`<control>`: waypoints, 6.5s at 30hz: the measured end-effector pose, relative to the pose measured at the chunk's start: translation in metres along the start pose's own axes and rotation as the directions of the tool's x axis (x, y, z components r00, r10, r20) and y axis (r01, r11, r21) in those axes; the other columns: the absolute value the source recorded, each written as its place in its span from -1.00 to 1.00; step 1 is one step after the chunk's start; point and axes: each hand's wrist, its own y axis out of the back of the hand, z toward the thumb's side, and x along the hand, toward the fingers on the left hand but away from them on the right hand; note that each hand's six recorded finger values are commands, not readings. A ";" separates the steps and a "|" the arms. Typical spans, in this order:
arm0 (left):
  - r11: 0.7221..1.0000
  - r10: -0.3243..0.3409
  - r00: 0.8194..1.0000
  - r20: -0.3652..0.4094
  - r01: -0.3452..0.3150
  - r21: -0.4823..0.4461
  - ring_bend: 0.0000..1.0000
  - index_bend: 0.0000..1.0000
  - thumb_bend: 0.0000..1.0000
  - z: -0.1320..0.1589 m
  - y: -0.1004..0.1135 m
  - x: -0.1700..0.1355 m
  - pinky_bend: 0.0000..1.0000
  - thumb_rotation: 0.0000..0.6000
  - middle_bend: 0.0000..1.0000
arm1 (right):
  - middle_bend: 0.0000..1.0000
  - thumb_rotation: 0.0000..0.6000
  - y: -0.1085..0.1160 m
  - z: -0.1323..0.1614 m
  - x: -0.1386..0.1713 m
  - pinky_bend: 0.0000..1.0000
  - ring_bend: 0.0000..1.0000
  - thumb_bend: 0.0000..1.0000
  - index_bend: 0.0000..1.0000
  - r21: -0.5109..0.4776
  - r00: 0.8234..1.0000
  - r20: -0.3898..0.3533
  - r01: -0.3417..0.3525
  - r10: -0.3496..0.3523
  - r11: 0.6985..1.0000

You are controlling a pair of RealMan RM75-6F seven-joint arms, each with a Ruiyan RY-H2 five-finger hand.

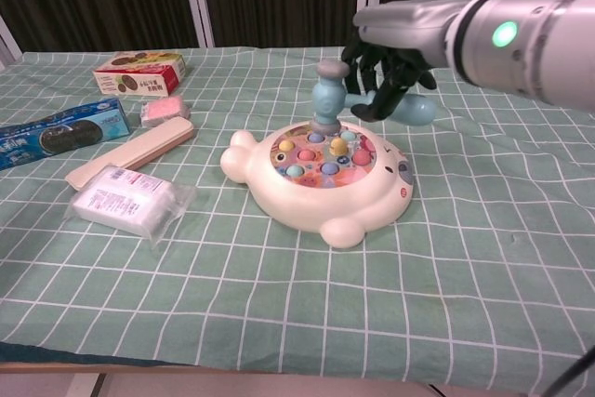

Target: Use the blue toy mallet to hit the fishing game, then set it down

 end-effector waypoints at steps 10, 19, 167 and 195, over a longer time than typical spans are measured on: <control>1.000 0.000 1.000 -0.004 0.000 -0.002 -1.00 -1.00 -0.17 -0.002 0.001 0.000 -0.96 1.00 -0.94 | 0.49 1.00 -0.012 0.009 -0.023 0.71 0.63 0.16 0.96 0.097 0.997 0.076 -0.014 0.006 0.995; 1.000 -0.003 1.000 -0.002 0.003 0.001 -1.00 -1.00 -0.17 -0.001 0.000 0.000 -0.96 1.00 -0.94 | 0.49 1.00 -0.018 -0.006 -0.030 0.71 0.63 0.16 0.96 0.066 0.996 0.091 -0.018 0.012 0.998; 1.000 -0.006 1.000 0.002 0.006 0.014 -1.00 -1.00 -0.17 0.004 -0.005 0.001 -0.96 1.00 -0.89 | 0.32 1.00 -0.136 -0.222 -0.008 0.45 0.41 -0.05 0.50 -0.237 0.985 0.151 -0.040 0.077 0.971; 1.000 -0.009 1.000 0.002 0.009 0.013 -0.99 -1.00 -0.17 0.004 -0.005 0.001 -0.96 1.00 -0.86 | 0.09 1.00 -0.138 -0.235 -0.007 0.36 0.33 -0.09 0.18 -0.219 0.975 0.199 -0.058 0.102 0.974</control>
